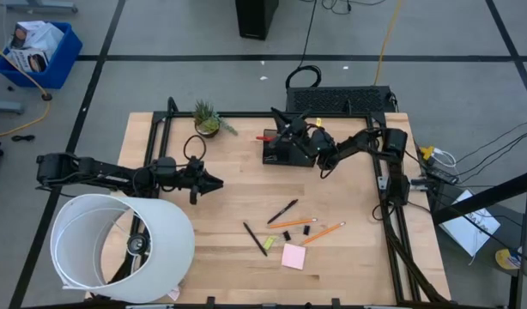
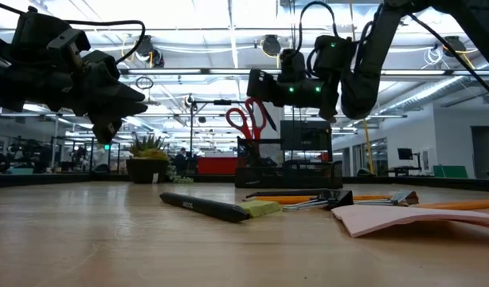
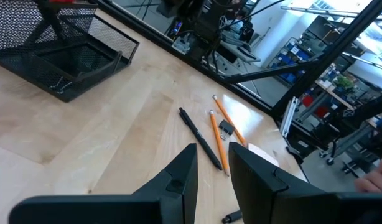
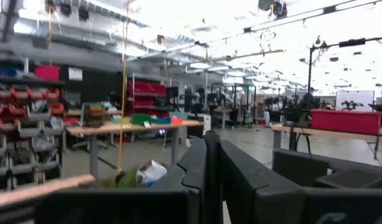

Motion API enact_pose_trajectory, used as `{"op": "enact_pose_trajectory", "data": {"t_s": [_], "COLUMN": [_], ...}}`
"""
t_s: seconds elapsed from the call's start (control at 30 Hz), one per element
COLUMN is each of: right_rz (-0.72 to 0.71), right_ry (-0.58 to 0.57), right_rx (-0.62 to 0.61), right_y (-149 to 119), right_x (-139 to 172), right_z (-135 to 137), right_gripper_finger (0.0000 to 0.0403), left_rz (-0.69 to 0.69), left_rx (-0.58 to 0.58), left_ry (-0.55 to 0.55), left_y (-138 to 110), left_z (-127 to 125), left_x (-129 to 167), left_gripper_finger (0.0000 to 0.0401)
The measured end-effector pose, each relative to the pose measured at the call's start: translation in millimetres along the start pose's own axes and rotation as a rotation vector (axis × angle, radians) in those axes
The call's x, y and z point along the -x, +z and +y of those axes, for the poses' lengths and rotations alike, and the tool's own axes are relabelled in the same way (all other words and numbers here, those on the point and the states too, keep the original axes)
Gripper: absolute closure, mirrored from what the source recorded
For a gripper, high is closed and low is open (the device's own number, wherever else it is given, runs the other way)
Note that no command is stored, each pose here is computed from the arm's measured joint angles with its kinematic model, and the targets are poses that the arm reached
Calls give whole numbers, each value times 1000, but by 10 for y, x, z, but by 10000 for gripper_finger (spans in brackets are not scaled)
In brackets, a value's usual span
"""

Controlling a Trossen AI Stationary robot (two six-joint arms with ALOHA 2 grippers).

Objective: Pick and place office supplies into organizer
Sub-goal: Put the black pen into the desk organizer, then put the binder clip into the desk organizer

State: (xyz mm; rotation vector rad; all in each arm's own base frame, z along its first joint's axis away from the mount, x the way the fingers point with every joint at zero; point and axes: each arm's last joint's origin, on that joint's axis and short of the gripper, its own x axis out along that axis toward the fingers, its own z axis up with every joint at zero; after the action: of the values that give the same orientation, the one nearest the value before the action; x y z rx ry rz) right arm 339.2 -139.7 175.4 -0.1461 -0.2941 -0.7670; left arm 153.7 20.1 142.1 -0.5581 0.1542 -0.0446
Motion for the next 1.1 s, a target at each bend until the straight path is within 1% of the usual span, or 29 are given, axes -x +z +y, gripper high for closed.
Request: {"op": "enact_pose_trajectory", "data": {"t_s": [0.1, 0.3, 0.43, 0.63, 0.87, 1.1], "right_rz": [3, -7, 4, 4, 9, 57], "right_ry": [-1, 59, 102, 97, 99, 108], "right_rx": [7, -14, -27, -43, -42, -62], "right_y": [-7, -20, -43, -45, -51, -95], "right_x": [-10, -47, -66, -74, -74, -64], "right_z": [-24, -104, -144, -171, -168, -142], "right_gripper_finger": [374, 374, 364, 348, 348, 348], "left_rz": [0, 0, 0, 0, 0, 1], "left_rx": [0, 0, 0, 0, -1, -12], "left_ry": [0, 0, 0, 1, 1, 1], "left_y": [0, 0, 0, 0, 0, -1], "left_z": [0, 0, 0, 0, 0, 1], "left_x": [0, 0, 0, 0, 0, 0], "left_gripper_finger": [308, 308, 308, 308, 308, 308]}}
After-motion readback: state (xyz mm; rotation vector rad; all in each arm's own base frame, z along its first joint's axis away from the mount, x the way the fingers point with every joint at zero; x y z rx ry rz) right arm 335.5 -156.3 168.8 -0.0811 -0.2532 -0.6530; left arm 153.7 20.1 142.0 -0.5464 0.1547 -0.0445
